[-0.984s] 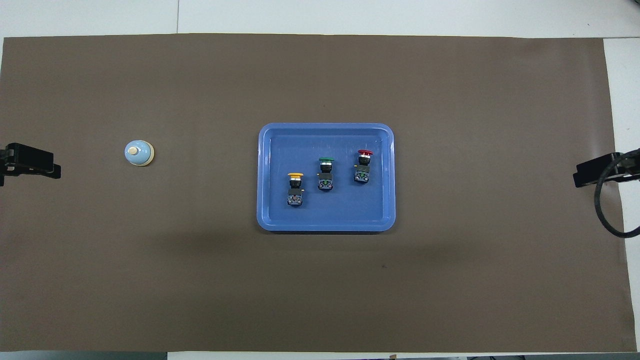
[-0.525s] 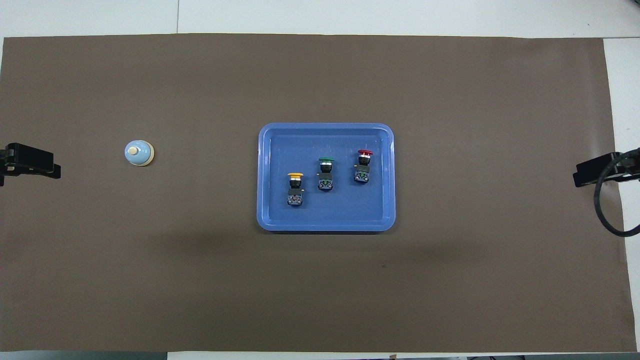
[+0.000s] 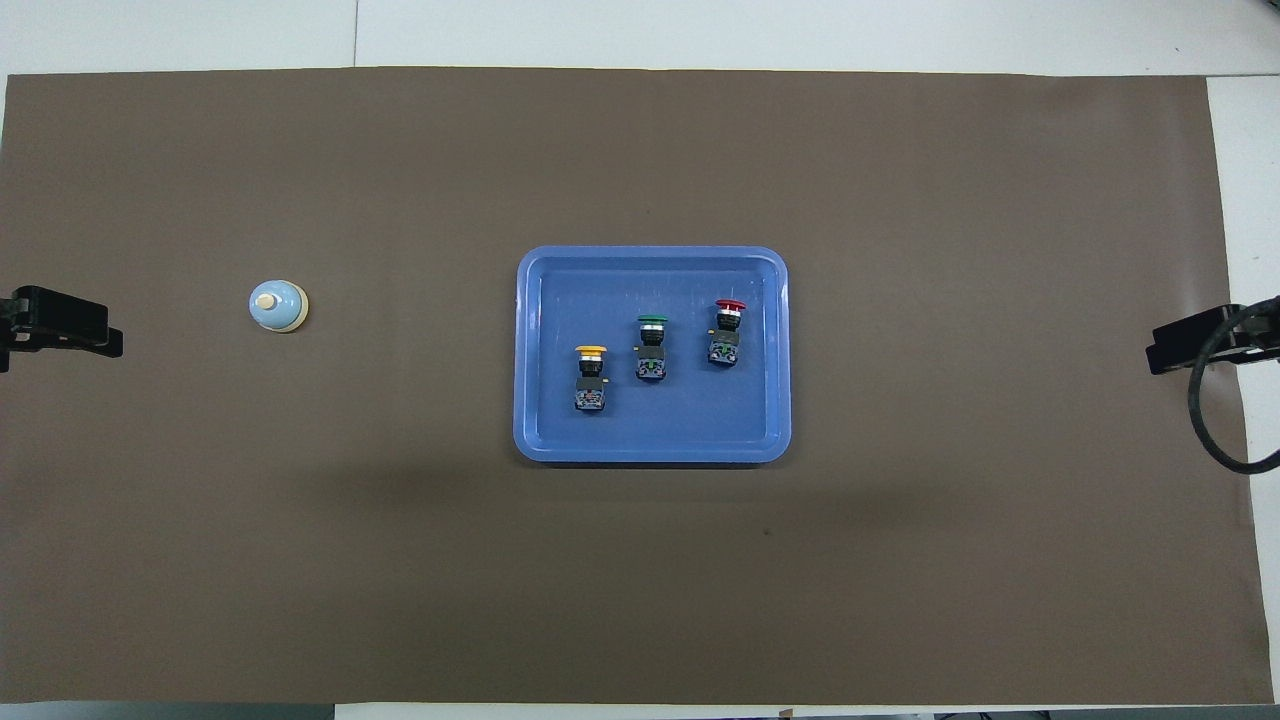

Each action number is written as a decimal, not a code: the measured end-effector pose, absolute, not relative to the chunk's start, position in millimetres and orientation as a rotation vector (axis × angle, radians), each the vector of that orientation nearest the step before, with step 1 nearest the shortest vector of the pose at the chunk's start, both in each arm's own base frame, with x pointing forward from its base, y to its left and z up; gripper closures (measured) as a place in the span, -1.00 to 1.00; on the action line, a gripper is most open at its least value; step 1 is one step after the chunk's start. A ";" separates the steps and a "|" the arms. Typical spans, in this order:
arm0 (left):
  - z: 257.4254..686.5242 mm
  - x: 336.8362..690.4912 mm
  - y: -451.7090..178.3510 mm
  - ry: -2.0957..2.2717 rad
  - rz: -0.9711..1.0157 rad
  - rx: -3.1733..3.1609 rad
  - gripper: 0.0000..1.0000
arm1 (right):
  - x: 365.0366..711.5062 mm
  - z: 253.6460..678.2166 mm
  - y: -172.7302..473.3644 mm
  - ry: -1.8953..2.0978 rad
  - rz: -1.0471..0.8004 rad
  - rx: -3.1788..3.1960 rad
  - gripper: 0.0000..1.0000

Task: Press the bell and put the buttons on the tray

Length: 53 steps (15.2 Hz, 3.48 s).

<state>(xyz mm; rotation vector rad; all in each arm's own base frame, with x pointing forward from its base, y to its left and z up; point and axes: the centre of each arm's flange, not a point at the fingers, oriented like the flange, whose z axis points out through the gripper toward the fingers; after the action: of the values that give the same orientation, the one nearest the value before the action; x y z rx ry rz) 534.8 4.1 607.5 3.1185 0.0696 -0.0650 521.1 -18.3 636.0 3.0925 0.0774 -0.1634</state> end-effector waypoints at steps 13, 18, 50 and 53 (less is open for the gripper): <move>454.0 604.7 8.0 0.066 -0.012 3.114 0.98 | 521.0 636.2 -18.3 0.077 -0.163 3.092 -1.00; 410.4 601.2 2.6 0.055 -0.005 3.114 0.98 | 521.0 636.2 -18.3 0.077 -0.163 3.092 -1.00; 414.8 635.6 3.7 0.063 0.019 3.115 0.98 | 521.0 636.2 -18.3 0.077 -0.163 3.092 -1.00; 488.5 614.5 5.3 0.070 0.029 3.117 0.66 | 521.0 636.2 -18.3 0.077 -0.163 3.092 -1.00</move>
<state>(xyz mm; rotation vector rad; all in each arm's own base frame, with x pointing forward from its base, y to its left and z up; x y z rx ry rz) 614.5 5.3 488.5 3.1170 0.0698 0.0291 521.0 -18.3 636.2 3.0925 0.0774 -0.1630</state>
